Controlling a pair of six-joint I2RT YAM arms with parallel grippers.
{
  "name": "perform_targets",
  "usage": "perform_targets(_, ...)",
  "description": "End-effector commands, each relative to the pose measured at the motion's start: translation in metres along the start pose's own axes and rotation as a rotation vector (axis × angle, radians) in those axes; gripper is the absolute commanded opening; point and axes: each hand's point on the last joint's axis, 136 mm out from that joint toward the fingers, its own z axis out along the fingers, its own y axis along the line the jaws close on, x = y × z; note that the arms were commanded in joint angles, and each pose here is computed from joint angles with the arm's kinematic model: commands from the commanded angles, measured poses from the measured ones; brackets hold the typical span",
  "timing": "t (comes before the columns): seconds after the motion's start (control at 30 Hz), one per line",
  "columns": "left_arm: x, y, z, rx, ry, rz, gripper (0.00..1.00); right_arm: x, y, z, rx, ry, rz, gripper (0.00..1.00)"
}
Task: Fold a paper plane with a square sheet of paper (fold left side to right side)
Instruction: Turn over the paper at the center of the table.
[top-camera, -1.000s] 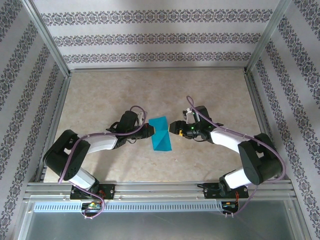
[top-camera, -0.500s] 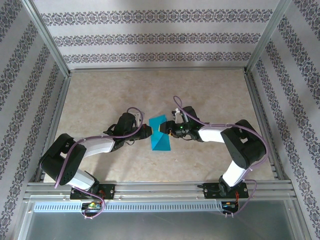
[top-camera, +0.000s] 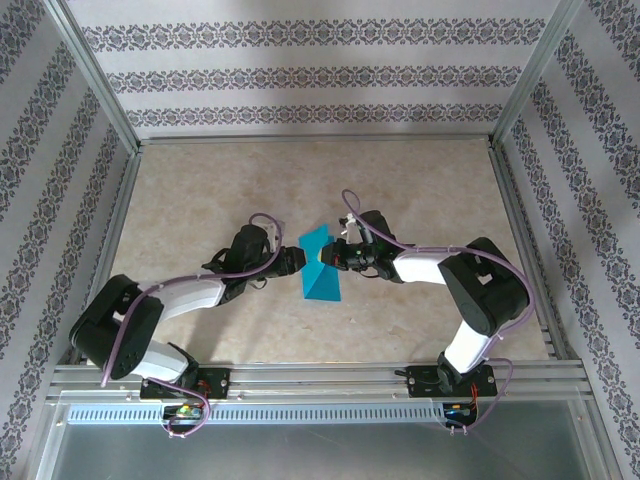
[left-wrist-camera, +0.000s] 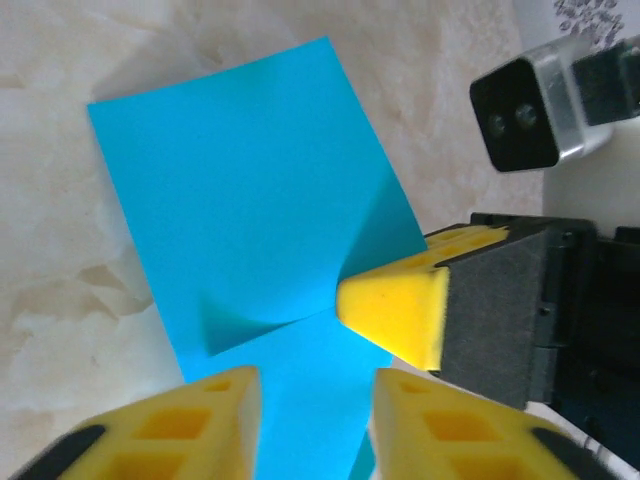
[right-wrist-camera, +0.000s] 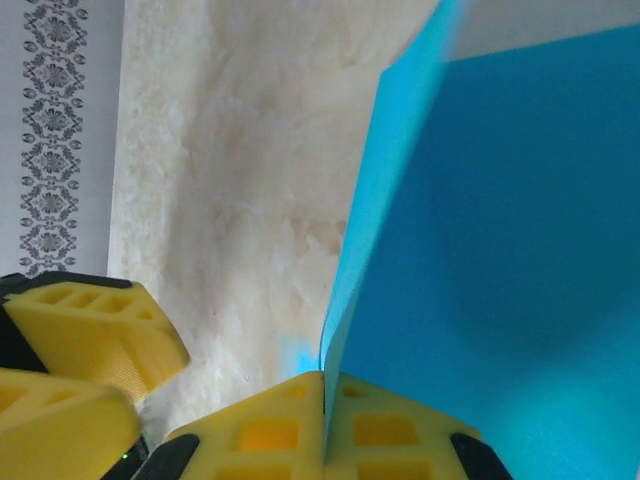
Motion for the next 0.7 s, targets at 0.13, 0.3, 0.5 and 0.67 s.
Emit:
perform_targets(0.13, -0.032, -0.013, -0.045, 0.016, -0.145, -0.017, 0.72, -0.050, 0.050, -0.057, -0.081, -0.210, -0.166, 0.00)
perform_targets(0.3, -0.061, -0.039, -0.082, 0.171, -0.293, -0.091, 0.98, -0.077, 0.091, -0.113, -0.167, -0.365, -0.251, 0.00)
perform_targets(0.5, -0.081, -0.099, -0.110, 0.436, -0.317, -0.087, 0.96, -0.085, 0.152, -0.168, -0.321, -0.478, -0.359, 0.00)
perform_targets(0.67, -0.092, -0.145, -0.119, 0.632, -0.285, -0.066, 0.92, -0.080, 0.193, -0.190, -0.447, -0.512, -0.397, 0.00)
